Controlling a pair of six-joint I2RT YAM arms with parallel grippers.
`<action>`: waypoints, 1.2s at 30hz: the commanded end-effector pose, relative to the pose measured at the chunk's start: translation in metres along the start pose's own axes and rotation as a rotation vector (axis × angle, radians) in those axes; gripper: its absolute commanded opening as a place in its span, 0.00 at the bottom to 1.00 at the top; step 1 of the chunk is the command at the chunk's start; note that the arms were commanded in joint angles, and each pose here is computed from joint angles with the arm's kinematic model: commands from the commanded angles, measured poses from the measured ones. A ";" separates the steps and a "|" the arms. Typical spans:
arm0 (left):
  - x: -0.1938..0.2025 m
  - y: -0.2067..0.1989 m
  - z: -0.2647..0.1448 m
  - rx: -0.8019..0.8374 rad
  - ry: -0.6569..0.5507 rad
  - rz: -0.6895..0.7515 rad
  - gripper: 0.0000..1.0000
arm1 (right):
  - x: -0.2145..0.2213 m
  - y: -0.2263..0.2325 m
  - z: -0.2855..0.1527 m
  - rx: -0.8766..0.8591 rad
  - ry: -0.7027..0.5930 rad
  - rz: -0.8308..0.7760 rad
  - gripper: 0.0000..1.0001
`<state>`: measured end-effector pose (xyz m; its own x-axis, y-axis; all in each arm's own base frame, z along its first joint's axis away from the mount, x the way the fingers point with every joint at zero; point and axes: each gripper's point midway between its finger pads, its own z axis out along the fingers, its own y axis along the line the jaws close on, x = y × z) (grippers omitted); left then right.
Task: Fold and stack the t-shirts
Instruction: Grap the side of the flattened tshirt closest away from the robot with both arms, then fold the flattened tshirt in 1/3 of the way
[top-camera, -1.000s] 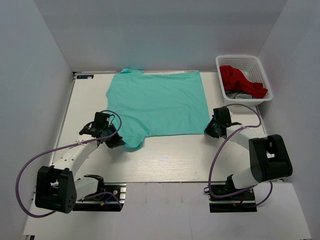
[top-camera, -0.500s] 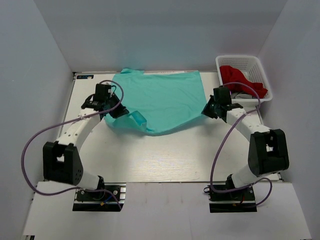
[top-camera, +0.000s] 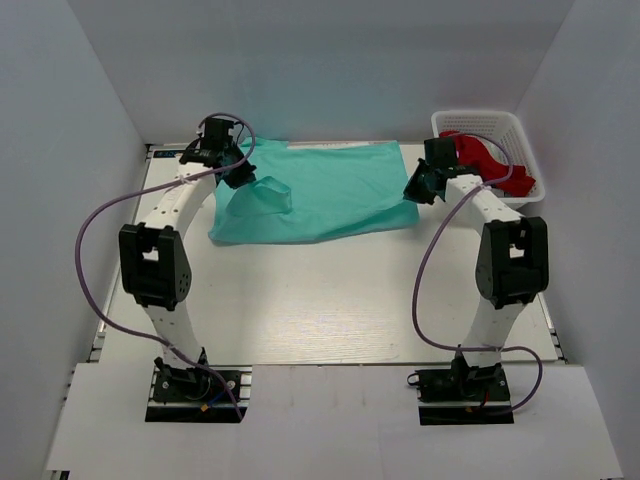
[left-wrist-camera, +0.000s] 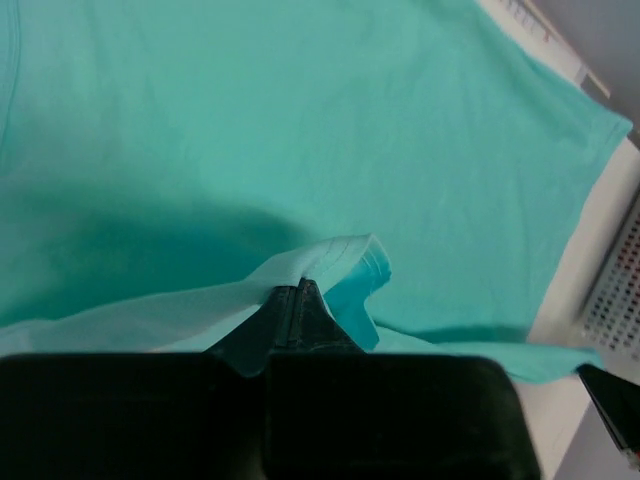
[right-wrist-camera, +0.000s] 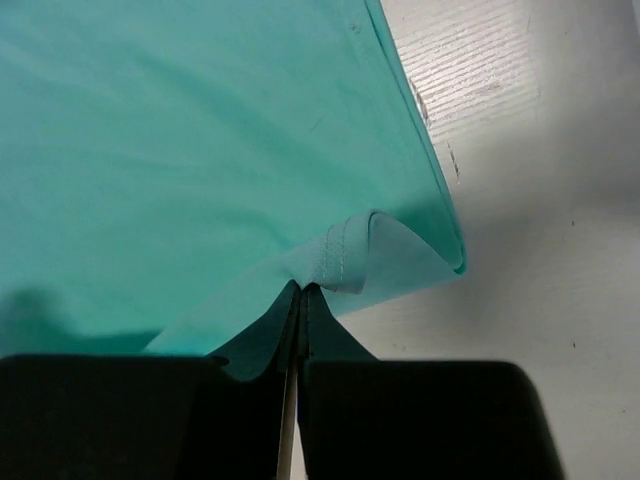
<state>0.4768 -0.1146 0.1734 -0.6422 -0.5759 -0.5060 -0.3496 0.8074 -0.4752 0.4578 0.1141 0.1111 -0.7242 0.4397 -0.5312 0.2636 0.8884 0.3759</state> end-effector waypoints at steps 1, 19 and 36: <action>-0.032 0.002 0.011 -0.061 -0.069 0.015 0.00 | -0.028 0.007 0.005 -0.012 -0.020 -0.010 0.00; -0.098 0.009 0.075 -0.098 -0.200 -0.022 1.00 | -0.052 0.038 0.046 -0.154 -0.011 -0.141 0.90; 0.070 0.100 0.092 -0.241 0.205 0.001 1.00 | 0.051 0.030 0.077 -0.166 0.189 -0.219 0.90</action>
<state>0.4968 -0.0992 0.0390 -0.7366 -0.5514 -0.3916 -0.4266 0.8281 -0.3636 0.4880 0.1757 0.0549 -0.8414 0.2192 -0.4939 -0.0101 0.9074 0.4200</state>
